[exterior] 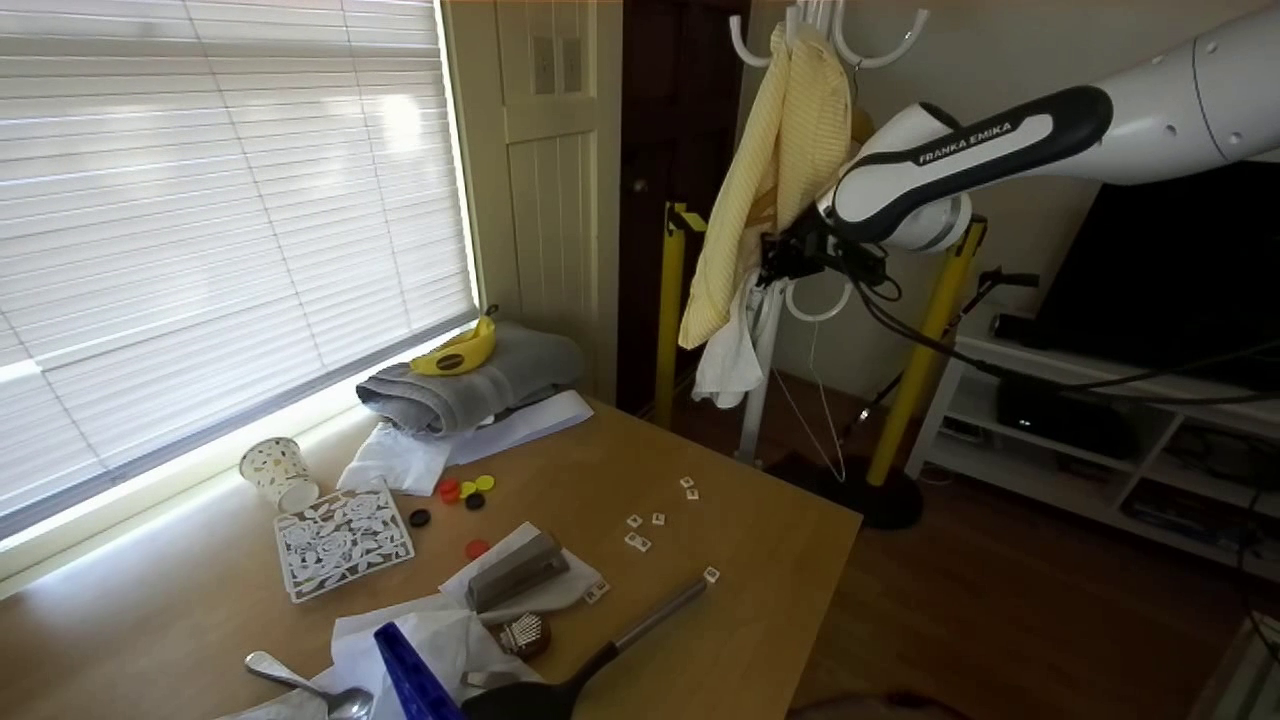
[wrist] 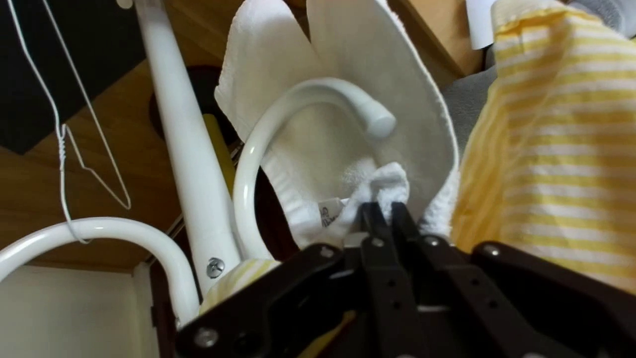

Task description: Hang the white towel on the white stand.

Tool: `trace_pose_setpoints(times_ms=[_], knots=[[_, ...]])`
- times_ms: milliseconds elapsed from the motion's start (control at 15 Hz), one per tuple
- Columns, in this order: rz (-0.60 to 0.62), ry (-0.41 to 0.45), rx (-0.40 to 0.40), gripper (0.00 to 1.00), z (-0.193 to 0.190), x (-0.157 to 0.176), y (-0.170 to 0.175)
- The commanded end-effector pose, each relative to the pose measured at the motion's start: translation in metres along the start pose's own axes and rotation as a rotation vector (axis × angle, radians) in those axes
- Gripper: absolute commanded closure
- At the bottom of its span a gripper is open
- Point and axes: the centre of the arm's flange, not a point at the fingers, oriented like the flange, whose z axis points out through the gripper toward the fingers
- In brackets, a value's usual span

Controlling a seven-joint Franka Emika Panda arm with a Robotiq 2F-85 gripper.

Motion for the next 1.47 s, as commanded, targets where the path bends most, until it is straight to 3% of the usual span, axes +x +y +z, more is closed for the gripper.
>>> trace_pose_setpoints(times_ms=[0, 467, 1067, 1400], knots=[[0.048, 0.062, -0.095, 0.98, 0.005, 0.006, -0.006], [0.063, 0.071, -0.235, 0.98, 0.006, -0.001, 0.003], [0.054, -0.042, -0.418, 0.98, 0.009, -0.033, 0.038], [0.037, -0.151, -0.496, 0.98, 0.016, -0.051, 0.057]])
